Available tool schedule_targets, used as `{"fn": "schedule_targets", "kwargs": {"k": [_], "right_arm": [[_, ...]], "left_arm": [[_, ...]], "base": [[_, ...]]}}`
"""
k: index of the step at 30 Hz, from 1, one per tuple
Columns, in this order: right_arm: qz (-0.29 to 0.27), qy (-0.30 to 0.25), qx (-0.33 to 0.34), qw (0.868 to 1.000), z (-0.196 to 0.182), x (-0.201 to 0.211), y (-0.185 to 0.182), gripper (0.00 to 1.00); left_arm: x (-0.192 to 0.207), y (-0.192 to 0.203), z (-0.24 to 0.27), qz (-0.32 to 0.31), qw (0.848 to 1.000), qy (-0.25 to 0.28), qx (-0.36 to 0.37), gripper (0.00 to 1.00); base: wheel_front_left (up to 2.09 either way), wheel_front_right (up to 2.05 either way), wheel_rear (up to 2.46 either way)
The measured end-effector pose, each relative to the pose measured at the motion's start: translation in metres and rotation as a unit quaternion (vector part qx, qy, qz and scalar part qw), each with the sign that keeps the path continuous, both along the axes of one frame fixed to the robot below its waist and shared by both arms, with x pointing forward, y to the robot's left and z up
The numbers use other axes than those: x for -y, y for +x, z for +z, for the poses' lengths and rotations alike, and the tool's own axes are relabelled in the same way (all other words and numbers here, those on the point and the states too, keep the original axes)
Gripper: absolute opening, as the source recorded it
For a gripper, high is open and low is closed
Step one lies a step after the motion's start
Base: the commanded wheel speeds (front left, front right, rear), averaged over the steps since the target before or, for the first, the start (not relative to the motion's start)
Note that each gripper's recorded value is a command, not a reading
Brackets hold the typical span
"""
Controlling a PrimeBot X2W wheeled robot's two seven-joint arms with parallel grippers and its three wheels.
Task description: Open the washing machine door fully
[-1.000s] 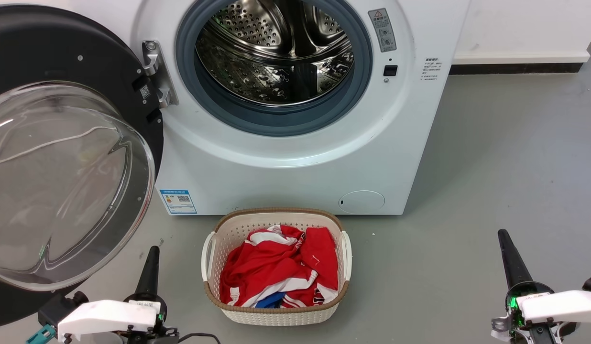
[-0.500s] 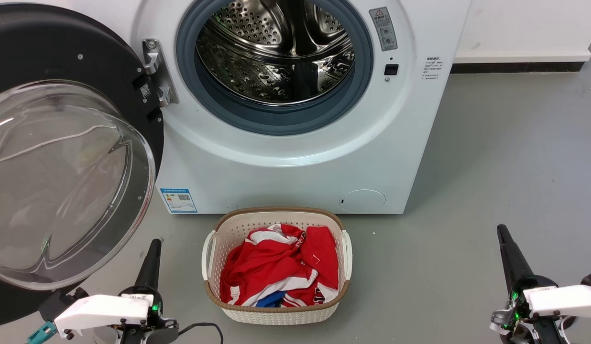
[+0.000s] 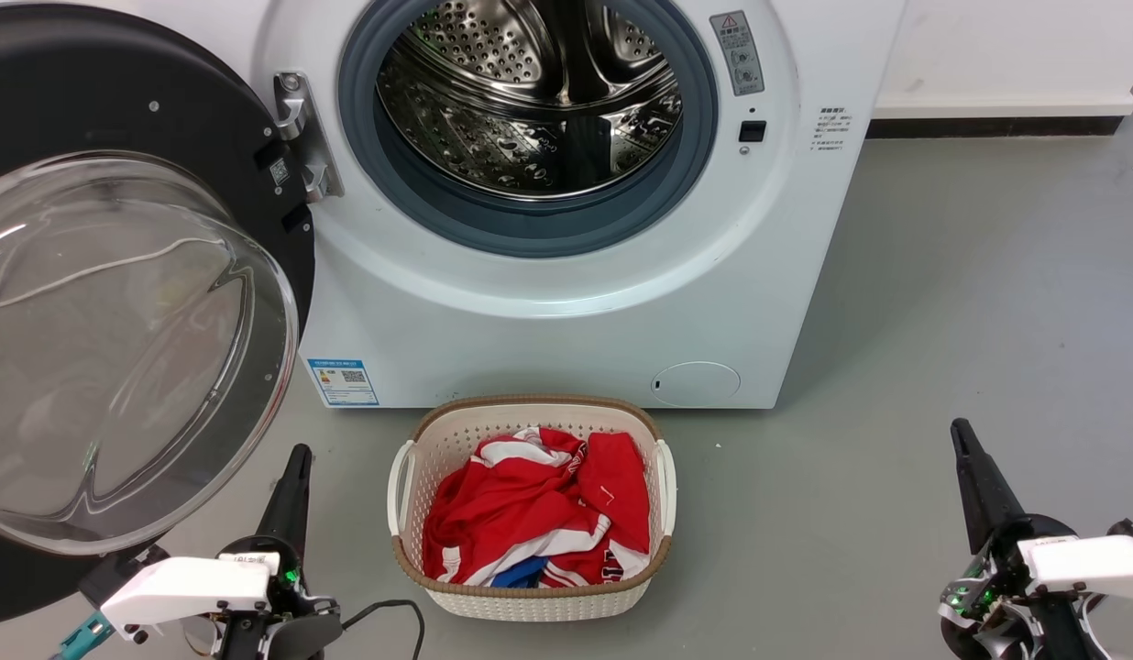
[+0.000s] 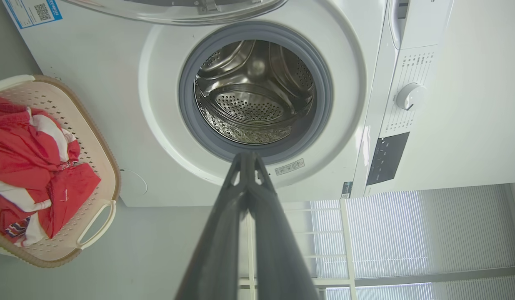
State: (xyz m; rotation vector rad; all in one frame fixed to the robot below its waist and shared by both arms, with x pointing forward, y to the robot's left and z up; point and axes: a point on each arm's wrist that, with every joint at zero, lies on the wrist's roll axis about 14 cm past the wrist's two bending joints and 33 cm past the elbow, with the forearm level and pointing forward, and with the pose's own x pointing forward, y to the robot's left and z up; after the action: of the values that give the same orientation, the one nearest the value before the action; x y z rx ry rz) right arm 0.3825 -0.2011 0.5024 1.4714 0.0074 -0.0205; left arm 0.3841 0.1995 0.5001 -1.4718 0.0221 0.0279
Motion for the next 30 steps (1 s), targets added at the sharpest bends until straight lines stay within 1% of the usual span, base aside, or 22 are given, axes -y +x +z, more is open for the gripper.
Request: {"fn": "schedule_targets", "kwargs": {"k": [14,30], "right_arm": [[0.005,0.049,0.004,0.999,0.0023,-0.0011,0.0050,0.00],[0.003,0.051,0.004,0.999,0.0018,-0.0007,0.0049,0.00]], "left_arm": [[-0.0001,0.0039,0.0044,-0.002,0.999,-0.050,0.011,0.00],[0.0000,0.0041,0.0045,-0.003,0.999,-0.051,0.011,0.00]], "base": [[0.00,0.00,0.00],[0.00,0.00,0.00]]}}
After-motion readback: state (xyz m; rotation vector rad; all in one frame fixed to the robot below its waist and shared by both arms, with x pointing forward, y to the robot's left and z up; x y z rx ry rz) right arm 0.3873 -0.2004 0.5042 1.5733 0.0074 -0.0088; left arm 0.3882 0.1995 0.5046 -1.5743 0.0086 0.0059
